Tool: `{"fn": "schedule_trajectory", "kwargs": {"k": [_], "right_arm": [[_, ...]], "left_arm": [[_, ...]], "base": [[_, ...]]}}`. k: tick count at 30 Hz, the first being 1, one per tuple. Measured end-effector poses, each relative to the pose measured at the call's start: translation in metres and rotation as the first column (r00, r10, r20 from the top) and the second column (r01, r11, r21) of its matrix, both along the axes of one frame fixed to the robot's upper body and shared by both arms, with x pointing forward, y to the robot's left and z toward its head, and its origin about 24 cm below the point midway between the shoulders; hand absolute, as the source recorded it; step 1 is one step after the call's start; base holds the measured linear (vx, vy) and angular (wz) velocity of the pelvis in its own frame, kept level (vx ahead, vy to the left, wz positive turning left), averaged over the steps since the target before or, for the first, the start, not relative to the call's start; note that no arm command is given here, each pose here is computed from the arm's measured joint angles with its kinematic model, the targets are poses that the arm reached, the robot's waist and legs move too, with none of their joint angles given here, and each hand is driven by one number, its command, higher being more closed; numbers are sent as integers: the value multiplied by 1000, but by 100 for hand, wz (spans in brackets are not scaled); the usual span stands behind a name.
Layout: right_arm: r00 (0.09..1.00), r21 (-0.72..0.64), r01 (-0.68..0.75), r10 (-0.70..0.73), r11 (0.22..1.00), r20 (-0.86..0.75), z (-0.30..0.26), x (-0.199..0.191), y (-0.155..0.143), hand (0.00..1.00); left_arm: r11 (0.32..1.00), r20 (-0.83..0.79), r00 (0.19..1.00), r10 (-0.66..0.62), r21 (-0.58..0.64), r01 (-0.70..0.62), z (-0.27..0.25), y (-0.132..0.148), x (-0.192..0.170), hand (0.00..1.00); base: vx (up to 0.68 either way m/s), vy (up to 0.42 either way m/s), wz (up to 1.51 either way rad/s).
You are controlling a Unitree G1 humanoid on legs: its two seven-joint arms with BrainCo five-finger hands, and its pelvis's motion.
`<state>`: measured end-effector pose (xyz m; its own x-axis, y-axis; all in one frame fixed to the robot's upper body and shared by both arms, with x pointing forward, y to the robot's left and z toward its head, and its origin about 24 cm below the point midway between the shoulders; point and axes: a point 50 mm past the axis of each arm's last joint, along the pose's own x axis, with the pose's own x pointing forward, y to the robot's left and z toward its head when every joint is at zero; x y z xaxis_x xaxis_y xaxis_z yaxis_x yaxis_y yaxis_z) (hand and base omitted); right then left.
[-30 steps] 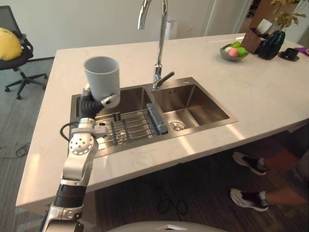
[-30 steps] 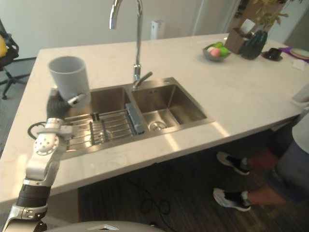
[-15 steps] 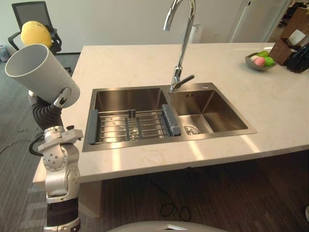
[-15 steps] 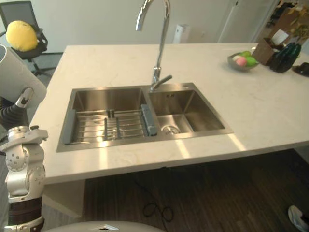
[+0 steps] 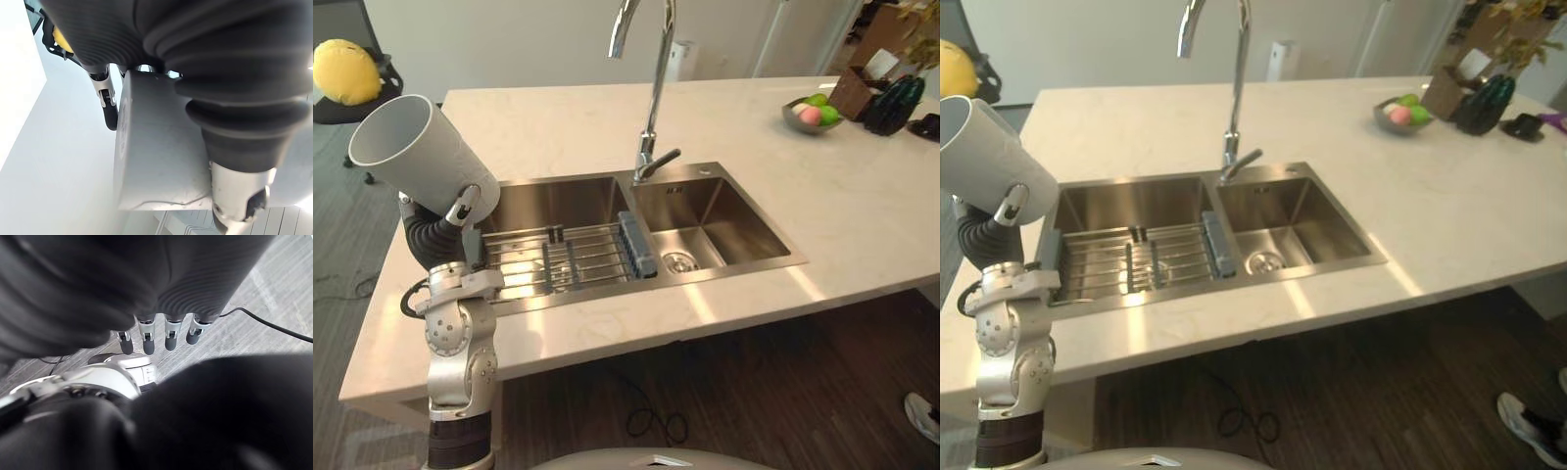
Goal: Walk over to the sink, pick up the cup, carry it to the dishwasher, place the cup inside the dishwasher, then close the dishwasher door
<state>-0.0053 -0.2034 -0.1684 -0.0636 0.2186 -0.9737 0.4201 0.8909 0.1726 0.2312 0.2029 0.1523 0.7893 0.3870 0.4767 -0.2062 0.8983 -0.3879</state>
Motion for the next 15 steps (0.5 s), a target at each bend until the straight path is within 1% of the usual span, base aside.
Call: {"fn": "schedule_trajectory", "kwargs": {"k": [4,6,7,8,11,13,15], "right_arm": [[995,-21,-102,102,995,-15,0,3,-6,0],[989,-28,-144,144,989,-21,0,6,-7,0],[984,-29,-175,174,984,-29,0,6,-9,0],[983,-25,-179,178,983,-31,0,6,-9,0],[977,-29,-210,210,977,-29,1,10,-16,0],[966,-44,-259,259,965,1,3,23,-24,0],[968,-30,-249,248,968,-22,2,20,-23,0]], "left_arm": [[996,-11,996,93,3,-93,0,13,-4,100],[991,-30,990,134,12,-134,-4,20,-8,100],[986,-55,985,166,31,-165,-8,26,-12,100],[982,-69,981,184,44,-181,-10,29,-15,100],[956,-133,948,288,92,-278,-22,49,-34,100],[924,-180,907,380,119,-364,-30,68,-54,100],[917,-171,902,396,117,-380,-28,72,-58,100]], "base": [[10,-7,39],[-94,-40,88],[-168,-45,108],[-231,-22,122],[-267,-14,126],[-191,-61,115],[-14,-22,186]]}}
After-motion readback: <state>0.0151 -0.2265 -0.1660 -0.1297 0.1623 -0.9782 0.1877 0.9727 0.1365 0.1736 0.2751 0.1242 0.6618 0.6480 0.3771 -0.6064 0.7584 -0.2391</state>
